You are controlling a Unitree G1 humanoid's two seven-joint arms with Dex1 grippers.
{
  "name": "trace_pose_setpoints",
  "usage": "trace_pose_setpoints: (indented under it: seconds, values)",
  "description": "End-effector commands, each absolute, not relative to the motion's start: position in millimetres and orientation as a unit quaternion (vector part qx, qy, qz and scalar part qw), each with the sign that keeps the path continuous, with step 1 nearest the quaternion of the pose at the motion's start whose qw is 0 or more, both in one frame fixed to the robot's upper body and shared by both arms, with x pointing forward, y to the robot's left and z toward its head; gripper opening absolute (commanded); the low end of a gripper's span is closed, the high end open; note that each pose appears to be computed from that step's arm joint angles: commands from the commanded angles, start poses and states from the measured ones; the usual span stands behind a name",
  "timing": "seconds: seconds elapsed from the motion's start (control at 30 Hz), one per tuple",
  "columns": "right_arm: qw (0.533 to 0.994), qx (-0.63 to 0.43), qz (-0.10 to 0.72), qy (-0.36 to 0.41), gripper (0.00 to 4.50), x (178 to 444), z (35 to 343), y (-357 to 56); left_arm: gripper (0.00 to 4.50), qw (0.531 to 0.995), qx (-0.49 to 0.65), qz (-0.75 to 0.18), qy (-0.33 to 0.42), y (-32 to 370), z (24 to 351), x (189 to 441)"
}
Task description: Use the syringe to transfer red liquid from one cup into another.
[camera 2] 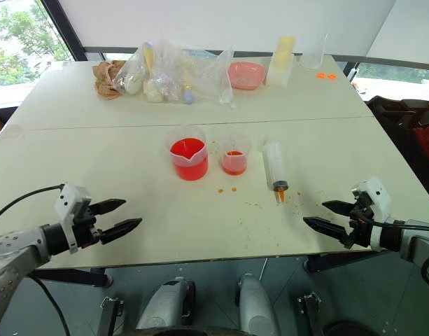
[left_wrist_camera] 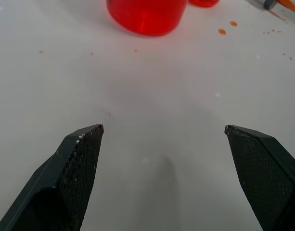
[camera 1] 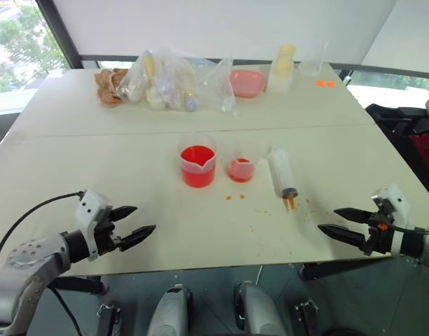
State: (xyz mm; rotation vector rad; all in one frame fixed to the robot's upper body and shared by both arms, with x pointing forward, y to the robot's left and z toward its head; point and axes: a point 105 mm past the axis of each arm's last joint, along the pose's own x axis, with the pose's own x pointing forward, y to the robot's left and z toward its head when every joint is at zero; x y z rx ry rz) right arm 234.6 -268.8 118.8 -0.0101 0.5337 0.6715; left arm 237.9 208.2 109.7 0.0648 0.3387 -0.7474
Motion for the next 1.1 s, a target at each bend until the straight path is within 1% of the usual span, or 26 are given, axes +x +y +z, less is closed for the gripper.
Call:
trace_pose_setpoints:
  seconds: [0.03, 0.27, 0.37, 0.47, 0.6, 0.67, 0.77, 0.87, 0.9, 0.97, 1.03, 1.1]
  values:
    - [0.911, -0.017, 0.329, 0.247, 4.46, 233, 124, -267, 4.26, 0.915, 0.036, -0.371, 0.153, 204, 116, 238]
    - [0.916, -0.024, 0.311, 0.253, 4.46, 238, 123, -269, 4.26, 0.917, 0.041, -0.367, 0.149, 206, 118, 242]
    - [0.921, -0.021, 0.294, 0.254, 4.46, 244, 124, -272, 4.26, 0.918, 0.039, -0.368, 0.145, 205, 119, 243]
    - [0.928, -0.041, 0.273, 0.25, 4.46, 252, 126, -277, 4.26, 0.919, 0.041, -0.366, 0.143, 205, 119, 245]
    - [0.922, -0.035, 0.265, 0.28, 4.46, 254, 126, -276, 4.26, 0.917, 0.045, -0.369, 0.143, 203, 118, 245]
    - [0.92, -0.031, 0.267, 0.284, 4.46, 255, 129, -276, 4.26, 0.916, 0.049, -0.371, 0.142, 203, 119, 246]
    - [0.926, -0.029, 0.266, 0.266, 4.46, 262, 144, -273, 4.26, 0.915, 0.057, -0.376, 0.135, 205, 128, 249]
    - [0.937, -0.036, 0.236, 0.254, 4.46, 280, 167, -278, 4.26, 0.911, 0.079, -0.383, 0.128, 209, 143, 253]
    - [0.935, -0.04, 0.236, 0.261, 4.46, 284, 174, -277, 4.26, 0.907, 0.088, -0.39, 0.129, 209, 149, 254]
    - [0.927, -0.021, 0.233, 0.293, 4.46, 300, 190, -267, 4.26, 0.885, 0.124, -0.427, 0.137, 205, 166, 252]
    - [0.919, -0.015, 0.229, 0.32, 4.46, 317, 203, -258, 4.26, 0.879, 0.122, -0.443, 0.126, 203, 186, 256]
    - [0.918, 0.008, 0.236, 0.318, 4.46, 333, 216, -248, 4.26, 0.879, 0.096, -0.456, 0.104, 200, 205, 260]
